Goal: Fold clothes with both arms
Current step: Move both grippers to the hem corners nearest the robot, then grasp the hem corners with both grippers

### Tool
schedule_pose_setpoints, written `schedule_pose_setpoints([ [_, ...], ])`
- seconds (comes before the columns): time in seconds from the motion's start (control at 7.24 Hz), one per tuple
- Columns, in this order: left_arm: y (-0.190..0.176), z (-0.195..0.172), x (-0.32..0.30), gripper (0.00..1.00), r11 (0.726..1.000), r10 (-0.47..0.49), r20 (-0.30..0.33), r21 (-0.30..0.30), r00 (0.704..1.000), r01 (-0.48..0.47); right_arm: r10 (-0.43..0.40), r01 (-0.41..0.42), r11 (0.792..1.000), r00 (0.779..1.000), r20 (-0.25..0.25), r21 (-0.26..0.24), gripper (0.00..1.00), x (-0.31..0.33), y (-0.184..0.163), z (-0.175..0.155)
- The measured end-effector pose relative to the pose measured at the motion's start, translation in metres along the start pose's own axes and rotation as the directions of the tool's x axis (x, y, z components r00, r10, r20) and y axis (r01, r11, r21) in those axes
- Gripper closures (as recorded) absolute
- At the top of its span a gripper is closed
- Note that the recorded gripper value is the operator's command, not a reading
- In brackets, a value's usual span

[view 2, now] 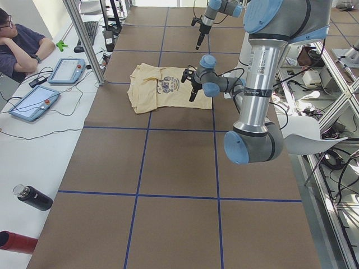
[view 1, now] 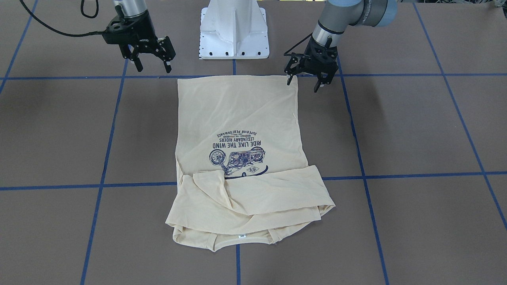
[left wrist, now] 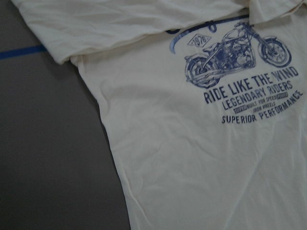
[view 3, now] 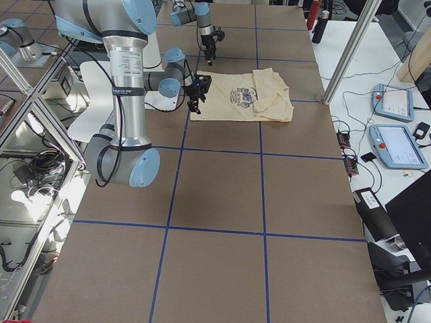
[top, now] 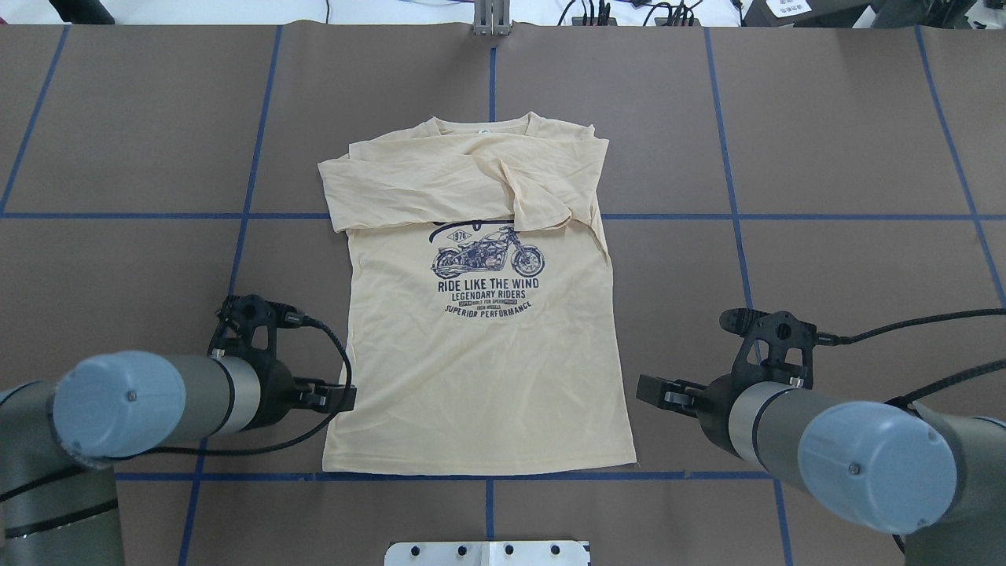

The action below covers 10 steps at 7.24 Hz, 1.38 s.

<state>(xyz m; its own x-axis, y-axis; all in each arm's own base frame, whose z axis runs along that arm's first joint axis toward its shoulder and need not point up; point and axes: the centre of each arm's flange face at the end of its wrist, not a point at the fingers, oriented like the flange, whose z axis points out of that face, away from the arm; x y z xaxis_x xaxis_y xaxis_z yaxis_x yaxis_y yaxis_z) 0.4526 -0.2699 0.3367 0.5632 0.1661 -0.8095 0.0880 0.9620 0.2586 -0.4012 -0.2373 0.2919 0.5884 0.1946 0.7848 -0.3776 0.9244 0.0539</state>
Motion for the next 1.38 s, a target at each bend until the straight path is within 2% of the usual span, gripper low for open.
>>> schedule_pose_setpoints([
  [0.28,0.049,0.015,0.003,0.58,0.995,-0.097,0.019,-0.030,0.995,0.098,0.000,0.000,1.000,1.000,0.005,0.007,0.00,-0.004,0.010,0.000],
  [0.55,0.066,0.019,0.011,0.62,0.990,-0.128,0.014,-0.051,0.992,0.129,0.000,0.000,1.000,1.000,0.005,0.008,0.00,-0.005,0.011,0.000],
  [1.38,0.071,0.024,0.015,0.63,0.990,-0.125,0.023,-0.066,0.992,0.126,-0.004,0.004,1.000,1.000,-0.003,0.007,0.00,-0.003,0.013,0.004],
])
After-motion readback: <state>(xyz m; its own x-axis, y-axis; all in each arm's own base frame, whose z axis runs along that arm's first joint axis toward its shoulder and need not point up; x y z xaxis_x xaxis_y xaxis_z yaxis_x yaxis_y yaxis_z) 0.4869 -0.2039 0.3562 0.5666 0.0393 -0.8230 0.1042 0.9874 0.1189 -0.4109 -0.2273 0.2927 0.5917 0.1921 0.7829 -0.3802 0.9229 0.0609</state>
